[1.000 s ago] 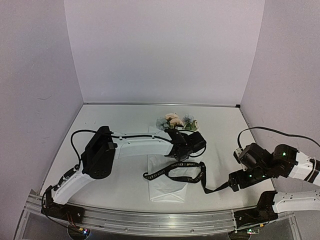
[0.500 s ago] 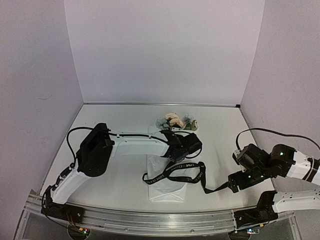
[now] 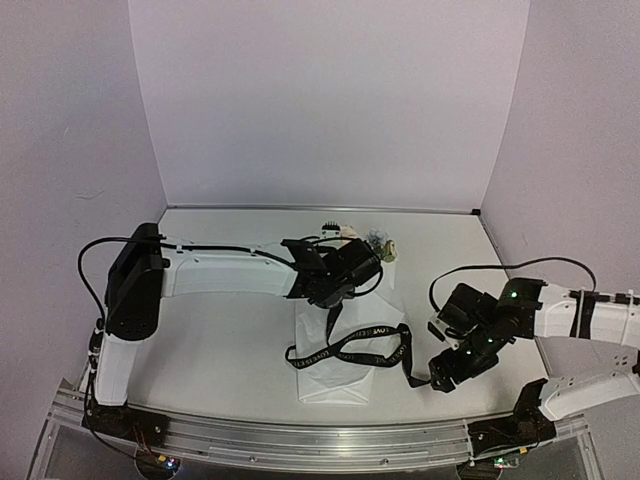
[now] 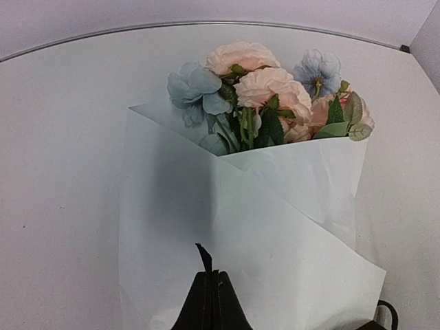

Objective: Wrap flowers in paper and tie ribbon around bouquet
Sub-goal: Cross the ribbon over the folded bouquet.

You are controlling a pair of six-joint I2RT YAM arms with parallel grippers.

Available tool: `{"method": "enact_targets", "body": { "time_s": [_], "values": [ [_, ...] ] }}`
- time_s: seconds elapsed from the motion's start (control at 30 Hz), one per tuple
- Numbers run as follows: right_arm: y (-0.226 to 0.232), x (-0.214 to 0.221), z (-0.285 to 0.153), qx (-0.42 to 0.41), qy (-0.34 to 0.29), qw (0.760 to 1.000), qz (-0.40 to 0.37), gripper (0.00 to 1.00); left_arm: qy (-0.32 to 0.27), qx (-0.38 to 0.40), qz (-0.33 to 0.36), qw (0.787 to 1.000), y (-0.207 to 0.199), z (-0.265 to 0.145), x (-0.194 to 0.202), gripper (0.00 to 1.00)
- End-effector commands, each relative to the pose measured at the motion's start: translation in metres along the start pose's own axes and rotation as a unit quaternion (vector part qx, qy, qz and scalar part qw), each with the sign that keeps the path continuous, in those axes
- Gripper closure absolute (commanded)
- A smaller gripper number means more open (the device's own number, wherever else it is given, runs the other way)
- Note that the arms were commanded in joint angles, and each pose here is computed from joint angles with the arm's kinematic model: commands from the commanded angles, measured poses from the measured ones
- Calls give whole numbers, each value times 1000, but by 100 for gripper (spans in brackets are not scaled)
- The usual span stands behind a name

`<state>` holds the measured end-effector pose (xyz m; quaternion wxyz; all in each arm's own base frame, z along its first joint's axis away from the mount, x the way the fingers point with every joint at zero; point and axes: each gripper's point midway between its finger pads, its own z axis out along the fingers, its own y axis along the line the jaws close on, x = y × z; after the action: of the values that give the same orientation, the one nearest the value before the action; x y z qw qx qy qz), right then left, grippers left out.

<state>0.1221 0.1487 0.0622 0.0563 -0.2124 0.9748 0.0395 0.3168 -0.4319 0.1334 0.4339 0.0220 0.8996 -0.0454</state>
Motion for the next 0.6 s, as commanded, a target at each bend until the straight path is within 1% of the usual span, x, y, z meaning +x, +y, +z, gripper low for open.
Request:
{"method": "enact_targets", "body": {
  "time_s": [0.0,0.13,0.33,0.5,0.57],
  "values": [
    [27,-30,3,-45,-18,999,-22,17,-13,31,-26,999,9,-15,-19,100],
    [38,-45,8,-45,-19,998,-39,20,-7,38,-31,999,21,-17,-18,100],
    [48,-51,22,-17,-1,998,-61,26,6,54,-39,998,36,-20,-13,100],
    [50,-49,41,11,17,998,-63,36,11,68,-50,996,54,-25,-13,100],
    [48,-51,47,19,16,998,-54,43,13,71,-52,996,61,-25,-12,100]
  ]
}}
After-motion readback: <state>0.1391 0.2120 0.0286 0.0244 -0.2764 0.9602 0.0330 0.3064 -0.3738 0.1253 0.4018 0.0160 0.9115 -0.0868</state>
